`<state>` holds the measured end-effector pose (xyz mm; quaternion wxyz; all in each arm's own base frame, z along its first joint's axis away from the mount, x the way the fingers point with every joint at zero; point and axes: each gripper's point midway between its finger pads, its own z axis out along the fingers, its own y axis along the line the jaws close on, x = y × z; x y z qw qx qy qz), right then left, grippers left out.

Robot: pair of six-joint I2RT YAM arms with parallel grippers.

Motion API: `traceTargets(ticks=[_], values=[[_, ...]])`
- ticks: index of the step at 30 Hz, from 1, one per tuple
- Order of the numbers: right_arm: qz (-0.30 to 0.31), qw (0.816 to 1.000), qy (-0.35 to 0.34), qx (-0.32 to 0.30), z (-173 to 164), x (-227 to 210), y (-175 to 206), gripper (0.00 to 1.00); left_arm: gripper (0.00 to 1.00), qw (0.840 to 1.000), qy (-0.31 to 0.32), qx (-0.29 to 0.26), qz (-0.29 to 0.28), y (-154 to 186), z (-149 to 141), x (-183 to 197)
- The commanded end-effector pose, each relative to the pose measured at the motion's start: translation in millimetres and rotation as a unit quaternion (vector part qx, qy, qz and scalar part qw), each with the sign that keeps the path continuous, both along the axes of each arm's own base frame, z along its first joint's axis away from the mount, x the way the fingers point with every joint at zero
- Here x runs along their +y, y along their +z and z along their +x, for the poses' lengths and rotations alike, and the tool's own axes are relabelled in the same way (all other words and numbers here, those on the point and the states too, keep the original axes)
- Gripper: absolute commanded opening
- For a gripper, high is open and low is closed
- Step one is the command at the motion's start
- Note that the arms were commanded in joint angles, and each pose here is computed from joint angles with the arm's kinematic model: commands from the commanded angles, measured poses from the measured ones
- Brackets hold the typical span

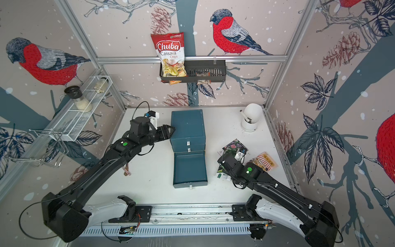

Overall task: Take the seed bags out of the drawer
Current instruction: Move the seed packet to the center of the board.

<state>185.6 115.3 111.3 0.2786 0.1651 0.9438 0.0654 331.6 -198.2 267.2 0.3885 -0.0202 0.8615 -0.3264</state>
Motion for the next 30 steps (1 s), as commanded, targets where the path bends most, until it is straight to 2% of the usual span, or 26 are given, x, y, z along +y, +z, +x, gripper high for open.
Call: traceTargets(ticks=[1, 5, 9, 11, 15, 19, 22, 27, 30], values=[[0.001, 0.998, 0.028, 0.048, -15.5, 8.3, -22.2, 0.0, 0.72, 1.0, -0.013, -0.013, 0.001, 6.0, 1.9, -0.3], [0.008, 0.996, 0.03, 0.083, -34.9, 7.7, -51.9, 0.0, 0.72, 1.0, -0.012, -0.006, 0.003, -2.9, 2.5, 3.1], [0.031, 0.995, 0.035, 0.087, -38.9, 13.9, -60.7, 0.0, 0.72, 1.0, -0.011, -0.001, 0.003, -9.2, 2.6, 5.1], [0.024, 0.995, 0.035, 0.089, -37.5, 13.0, -63.6, 0.0, 0.72, 1.0, -0.01, 0.0, 0.004, -10.7, 3.3, 6.4], [0.001, 0.997, 0.003, 0.076, -19.9, -0.4, -65.6, 0.0, 0.72, 1.0, -0.01, -0.002, 0.004, -9.2, 3.0, 8.4], [0.019, 0.998, -0.022, 0.06, 10.8, -6.8, -60.7, 0.0, 0.72, 1.0, -0.01, -0.002, 0.006, -10.0, 3.1, 10.0], [0.022, 0.996, -0.04, 0.072, 26.6, -17.7, -62.6, 0.0, 0.72, 1.0, -0.011, 0.001, 0.007, -13.5, 2.9, 10.5], [0.023, 0.994, -0.078, 0.073, 43.2, -41.8, -69.9, 0.0, 0.72, 1.0, -0.018, 0.006, 0.013, -17.5, 3.2, 9.8], [0.031, 0.994, -0.074, 0.076, 48.4, -41.1, -70.0, 0.0, 0.72, 1.0, -0.021, 0.006, 0.016, -17.2, 4.6, 9.3]])
